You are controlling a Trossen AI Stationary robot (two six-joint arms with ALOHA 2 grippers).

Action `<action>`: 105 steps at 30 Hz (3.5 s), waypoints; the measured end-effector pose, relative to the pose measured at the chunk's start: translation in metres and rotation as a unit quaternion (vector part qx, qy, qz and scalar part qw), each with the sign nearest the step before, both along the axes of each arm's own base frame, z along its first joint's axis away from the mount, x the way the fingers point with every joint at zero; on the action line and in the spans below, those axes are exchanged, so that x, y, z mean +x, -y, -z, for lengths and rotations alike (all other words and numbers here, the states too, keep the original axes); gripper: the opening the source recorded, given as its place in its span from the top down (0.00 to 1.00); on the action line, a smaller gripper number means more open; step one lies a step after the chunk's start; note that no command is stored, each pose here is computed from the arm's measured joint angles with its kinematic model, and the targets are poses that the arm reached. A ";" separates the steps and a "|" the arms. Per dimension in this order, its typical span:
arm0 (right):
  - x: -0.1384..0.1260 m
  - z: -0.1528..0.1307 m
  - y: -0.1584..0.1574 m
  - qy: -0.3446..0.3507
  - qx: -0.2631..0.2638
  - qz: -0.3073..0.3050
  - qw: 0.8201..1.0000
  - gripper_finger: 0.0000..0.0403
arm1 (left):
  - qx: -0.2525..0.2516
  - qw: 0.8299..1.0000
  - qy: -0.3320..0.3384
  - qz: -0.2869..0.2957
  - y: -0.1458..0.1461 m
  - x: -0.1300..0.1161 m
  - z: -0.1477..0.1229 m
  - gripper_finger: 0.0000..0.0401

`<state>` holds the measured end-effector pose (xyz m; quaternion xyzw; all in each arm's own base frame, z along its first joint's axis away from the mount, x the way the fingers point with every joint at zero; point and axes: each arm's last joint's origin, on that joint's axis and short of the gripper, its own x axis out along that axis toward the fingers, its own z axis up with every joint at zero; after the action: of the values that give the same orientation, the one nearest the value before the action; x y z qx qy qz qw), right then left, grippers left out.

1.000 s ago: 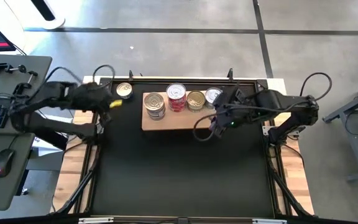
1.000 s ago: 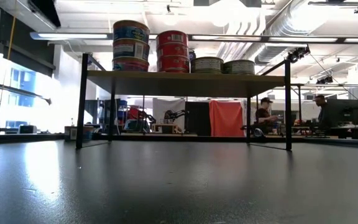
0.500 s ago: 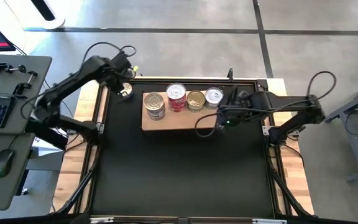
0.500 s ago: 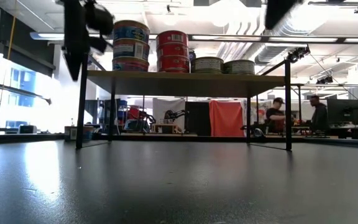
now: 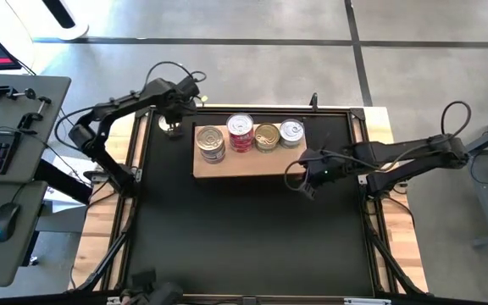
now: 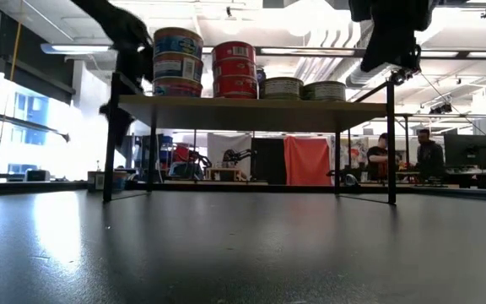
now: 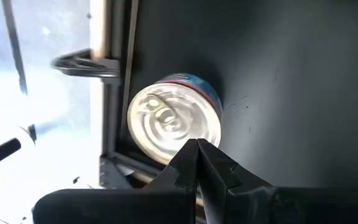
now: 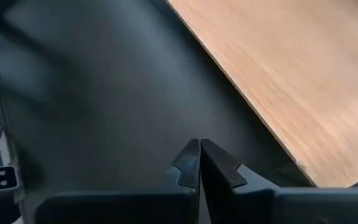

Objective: Stack canned seafood by type on shelf
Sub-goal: Move the blue and red tuna can to the center of the table

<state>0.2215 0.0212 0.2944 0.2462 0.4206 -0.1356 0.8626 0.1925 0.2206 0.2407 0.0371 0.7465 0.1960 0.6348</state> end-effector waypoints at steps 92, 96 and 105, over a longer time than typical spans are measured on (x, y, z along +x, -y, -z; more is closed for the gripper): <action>-0.019 -0.001 0.047 -0.085 -0.040 0.257 0.962 1.00 | -0.105 0.945 0.078 -0.299 0.060 -0.035 0.064 1.00; -0.020 0.000 0.047 -0.092 -0.041 0.257 0.961 1.00 | -0.125 0.941 0.074 -0.307 0.074 -0.032 0.068 1.00; -0.021 0.000 0.046 -0.101 -0.047 0.249 0.962 1.00 | -0.133 0.944 0.077 -0.293 0.112 -0.015 0.061 1.00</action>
<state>0.2004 -0.0253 0.2942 0.2873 0.4241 -0.3897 0.7653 0.1775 0.1090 0.1793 -0.2834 0.6925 0.2745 0.6040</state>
